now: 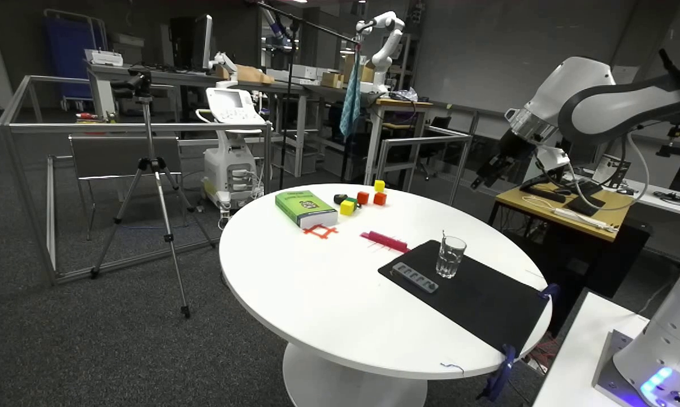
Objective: Take the grey object out of the glass cup
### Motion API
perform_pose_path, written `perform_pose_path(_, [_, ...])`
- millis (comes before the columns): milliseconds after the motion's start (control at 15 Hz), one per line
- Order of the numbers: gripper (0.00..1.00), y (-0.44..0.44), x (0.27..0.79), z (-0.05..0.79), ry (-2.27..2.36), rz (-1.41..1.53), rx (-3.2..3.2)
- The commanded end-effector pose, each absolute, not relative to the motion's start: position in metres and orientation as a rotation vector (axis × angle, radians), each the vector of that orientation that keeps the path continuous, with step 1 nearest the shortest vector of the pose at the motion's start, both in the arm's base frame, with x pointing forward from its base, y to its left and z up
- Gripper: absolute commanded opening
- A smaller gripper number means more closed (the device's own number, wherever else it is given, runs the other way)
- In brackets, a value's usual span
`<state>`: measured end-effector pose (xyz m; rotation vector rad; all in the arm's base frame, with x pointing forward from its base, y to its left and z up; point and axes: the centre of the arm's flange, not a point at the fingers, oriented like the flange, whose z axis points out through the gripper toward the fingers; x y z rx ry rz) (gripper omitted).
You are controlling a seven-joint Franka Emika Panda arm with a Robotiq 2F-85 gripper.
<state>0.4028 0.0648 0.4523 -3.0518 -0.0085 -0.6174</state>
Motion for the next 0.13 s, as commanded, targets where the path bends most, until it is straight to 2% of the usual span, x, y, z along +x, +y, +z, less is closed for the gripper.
perform_pose_path(0, [1.00, 0.0648, 0.4028, 0.4523, -0.008, -0.617, -3.052])
perform_pose_path(67, [1.00, 0.0648, 0.4028, 0.4523, -0.008, -0.617, -3.052])
